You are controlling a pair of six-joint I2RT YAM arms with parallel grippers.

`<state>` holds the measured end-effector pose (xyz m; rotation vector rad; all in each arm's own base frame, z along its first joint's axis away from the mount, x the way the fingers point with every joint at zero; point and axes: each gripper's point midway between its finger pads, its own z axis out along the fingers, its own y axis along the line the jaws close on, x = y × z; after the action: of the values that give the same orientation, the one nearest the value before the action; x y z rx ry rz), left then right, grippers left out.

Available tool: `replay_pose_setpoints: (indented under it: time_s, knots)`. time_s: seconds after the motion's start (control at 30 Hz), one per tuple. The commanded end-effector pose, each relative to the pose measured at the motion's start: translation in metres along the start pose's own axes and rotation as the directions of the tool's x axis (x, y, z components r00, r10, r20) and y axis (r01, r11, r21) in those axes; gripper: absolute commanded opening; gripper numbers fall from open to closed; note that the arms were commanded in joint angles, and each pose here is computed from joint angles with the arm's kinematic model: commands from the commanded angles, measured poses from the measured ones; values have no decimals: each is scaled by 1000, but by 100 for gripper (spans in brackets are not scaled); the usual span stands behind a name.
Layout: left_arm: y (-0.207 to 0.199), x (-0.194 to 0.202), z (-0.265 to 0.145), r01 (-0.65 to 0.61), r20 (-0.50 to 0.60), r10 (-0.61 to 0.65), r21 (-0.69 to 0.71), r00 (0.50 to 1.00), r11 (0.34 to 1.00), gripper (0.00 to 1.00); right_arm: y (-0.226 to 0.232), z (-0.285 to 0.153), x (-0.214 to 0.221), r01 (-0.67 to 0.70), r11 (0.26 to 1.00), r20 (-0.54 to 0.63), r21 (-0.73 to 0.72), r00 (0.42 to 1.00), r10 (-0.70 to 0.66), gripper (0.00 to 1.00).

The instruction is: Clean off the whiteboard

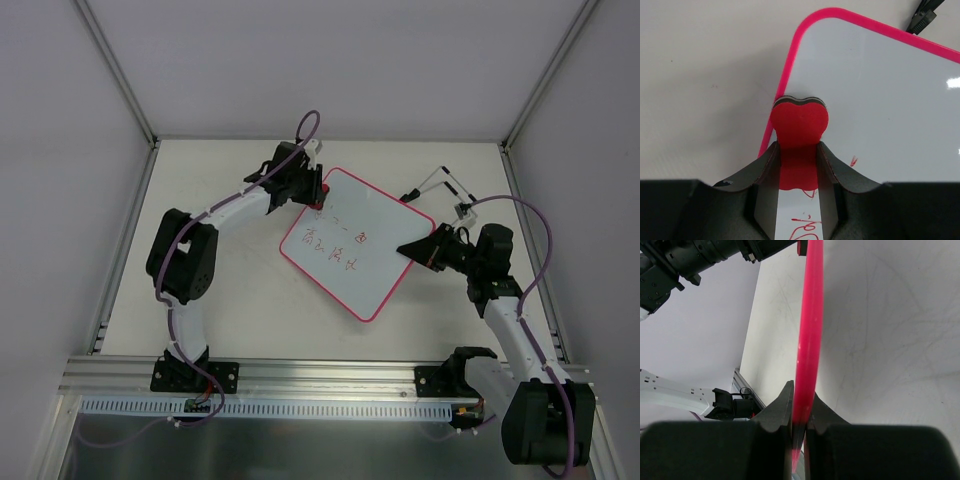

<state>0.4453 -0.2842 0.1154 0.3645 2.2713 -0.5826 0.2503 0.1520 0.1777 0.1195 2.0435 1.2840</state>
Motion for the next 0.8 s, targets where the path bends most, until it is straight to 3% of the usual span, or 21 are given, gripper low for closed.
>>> replay_pose_setpoints:
  time_s: [0.0,0.17,0.37,0.57,0.77]
  knots:
    - [-49,57,0,-21,-143,32,75,989,997,0,55,-5,-19,344,918,71,-200,939,-336,0]
    - [-116,88,-6,-59,-182,93,182,979,981,0,57,-4,-21,343,917,79,-203,939,-334,0]
    - [-154,95,-19,-49,-185,98,251,978,967,0,55,-4,-20,342,918,79,-202,940,-332,0]
    - [-129,79,-23,-26,-150,55,189,987,982,0,55,-5,-18,343,917,79,-205,940,-333,0]
    - [-52,67,-23,70,-120,-63,53,991,996,0,56,-7,-16,343,917,83,-206,939,-333,0]
